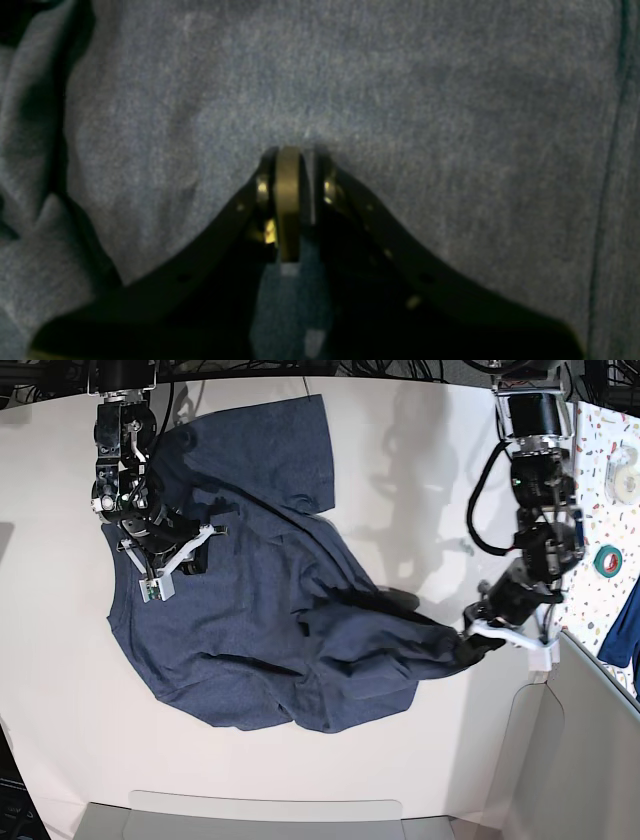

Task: Layout the t-shirt on the table in an organized manner, then fold the t-shirt properly
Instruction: 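Pull the grasped hem with the left gripper away from the right gripper, then release the hem with the left gripper and raise it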

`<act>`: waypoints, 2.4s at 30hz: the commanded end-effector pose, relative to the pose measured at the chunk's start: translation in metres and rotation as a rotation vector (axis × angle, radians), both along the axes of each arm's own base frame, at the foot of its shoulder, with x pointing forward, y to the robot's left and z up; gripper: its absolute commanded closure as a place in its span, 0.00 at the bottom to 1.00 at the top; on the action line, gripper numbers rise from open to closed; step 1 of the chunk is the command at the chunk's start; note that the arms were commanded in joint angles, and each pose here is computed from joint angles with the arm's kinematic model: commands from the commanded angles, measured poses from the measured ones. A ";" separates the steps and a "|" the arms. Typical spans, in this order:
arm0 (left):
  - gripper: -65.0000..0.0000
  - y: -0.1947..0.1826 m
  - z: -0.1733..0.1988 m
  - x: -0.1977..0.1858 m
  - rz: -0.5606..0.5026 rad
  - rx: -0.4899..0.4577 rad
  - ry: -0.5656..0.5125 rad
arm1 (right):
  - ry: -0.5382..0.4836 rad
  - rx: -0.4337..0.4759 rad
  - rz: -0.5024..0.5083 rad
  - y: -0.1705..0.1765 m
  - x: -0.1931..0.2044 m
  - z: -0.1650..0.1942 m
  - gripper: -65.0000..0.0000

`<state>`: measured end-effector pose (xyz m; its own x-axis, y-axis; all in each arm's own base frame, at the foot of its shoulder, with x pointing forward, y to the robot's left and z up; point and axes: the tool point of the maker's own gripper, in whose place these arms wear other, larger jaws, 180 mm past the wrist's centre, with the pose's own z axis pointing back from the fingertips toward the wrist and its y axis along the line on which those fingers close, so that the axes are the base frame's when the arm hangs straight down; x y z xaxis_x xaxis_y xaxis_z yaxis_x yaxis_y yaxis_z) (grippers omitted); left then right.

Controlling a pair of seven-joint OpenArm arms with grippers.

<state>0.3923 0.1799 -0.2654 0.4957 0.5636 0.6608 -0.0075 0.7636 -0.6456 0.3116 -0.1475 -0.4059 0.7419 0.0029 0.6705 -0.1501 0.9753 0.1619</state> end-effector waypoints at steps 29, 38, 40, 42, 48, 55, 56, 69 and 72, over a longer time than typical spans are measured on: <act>1.00 0.153 -0.035 -0.113 0.278 0.069 0.258 | 0.183 -0.067 0.014 -0.011 -0.034 -0.031 0.91; 1.00 0.137 -0.074 -0.149 0.307 -0.012 0.354 | 0.182 -0.065 0.014 -0.010 -0.034 -0.031 0.91; 1.00 0.133 -0.081 -0.155 0.308 -0.024 0.371 | 0.182 -0.065 0.014 -0.010 -0.034 -0.031 0.91; 1.00 0.132 -0.083 -0.158 0.318 -0.036 0.374 | 0.182 -0.065 0.014 -0.010 -0.034 -0.031 0.91; 1.00 0.137 -0.084 -0.165 0.344 -0.044 0.378 | 0.182 -0.065 0.014 -0.010 -0.034 -0.031 0.91; 0.94 0.147 -0.080 -0.166 0.375 -0.042 0.363 | 0.182 -0.063 0.014 -0.010 -0.034 -0.031 0.91; 0.90 0.148 -0.080 -0.166 0.377 -0.043 0.364 | 0.182 -0.063 0.014 -0.010 -0.034 -0.031 0.91; 0.62 0.146 -0.083 -0.169 0.375 -0.052 0.384 | 0.183 -0.063 0.014 -0.010 -0.034 -0.032 0.91; 0.62 0.150 -0.083 -0.170 0.388 -0.047 0.378 | 0.183 -0.065 0.014 -0.010 -0.034 -0.032 0.91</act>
<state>0.2196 0.3220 -0.3581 0.4586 0.7826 0.4210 -0.5311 0.6212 -0.5762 0.3112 -0.1484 -0.4063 0.7433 0.0030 0.6690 -0.1500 0.9753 0.1622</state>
